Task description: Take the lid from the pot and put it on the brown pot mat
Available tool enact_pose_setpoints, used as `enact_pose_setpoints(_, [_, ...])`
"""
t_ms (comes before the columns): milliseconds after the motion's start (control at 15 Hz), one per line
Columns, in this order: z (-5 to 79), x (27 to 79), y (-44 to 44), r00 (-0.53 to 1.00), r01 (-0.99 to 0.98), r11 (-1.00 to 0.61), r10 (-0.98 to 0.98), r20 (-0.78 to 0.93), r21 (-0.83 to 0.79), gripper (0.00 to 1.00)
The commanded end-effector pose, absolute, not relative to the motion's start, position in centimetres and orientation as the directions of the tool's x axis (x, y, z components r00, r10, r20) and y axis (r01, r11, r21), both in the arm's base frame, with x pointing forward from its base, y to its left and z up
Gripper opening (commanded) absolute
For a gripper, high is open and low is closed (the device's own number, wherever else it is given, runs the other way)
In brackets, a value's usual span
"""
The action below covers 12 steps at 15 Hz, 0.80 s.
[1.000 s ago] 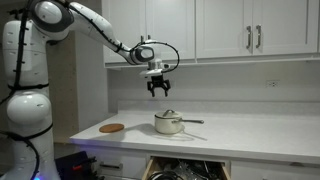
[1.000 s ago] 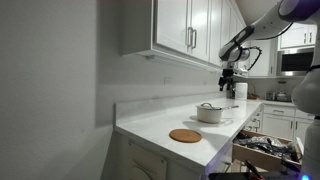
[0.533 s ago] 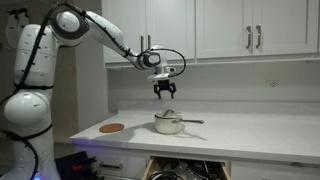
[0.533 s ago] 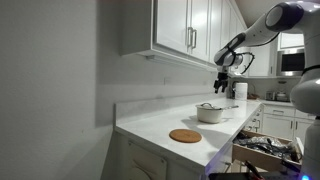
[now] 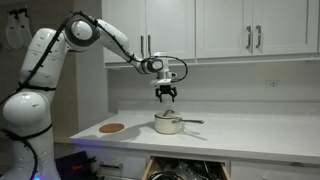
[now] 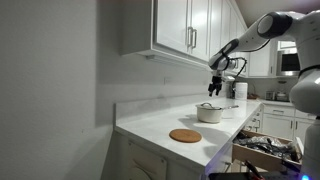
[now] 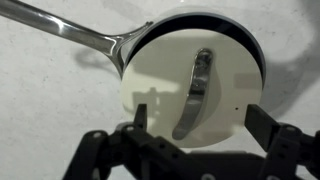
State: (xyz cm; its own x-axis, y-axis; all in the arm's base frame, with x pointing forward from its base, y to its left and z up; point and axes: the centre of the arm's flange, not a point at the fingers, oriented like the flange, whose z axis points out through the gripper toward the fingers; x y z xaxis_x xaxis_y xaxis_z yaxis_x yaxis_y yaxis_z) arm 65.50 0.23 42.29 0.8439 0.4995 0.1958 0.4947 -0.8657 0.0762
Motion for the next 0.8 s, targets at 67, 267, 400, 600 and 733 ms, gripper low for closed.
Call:
enact_pose_setpoints(67, [40.9, 67.8, 1.7, 0.845, 0.488, -0.869, 0.495, 0.205, 0.084, 1.0])
enact_pose_setpoints(267, [39.7, 68.4, 2.0, 0.857, 0.467, -0.88, 0.475, 0.198, 0.09, 1.0])
enact_pose_setpoints(400, [38.9, 68.9, 2.0, 0.864, 0.451, -0.887, 0.462, 0.202, 0.098, 1.0])
enact_pose_setpoints(600, [37.7, 69.3, 1.9, 0.877, 0.423, -0.899, 0.437, 0.202, 0.109, 1.0])
enact_pose_setpoints(733, [37.1, 69.6, 2.0, 0.884, 0.407, -0.906, 0.423, 0.199, 0.114, 1.0])
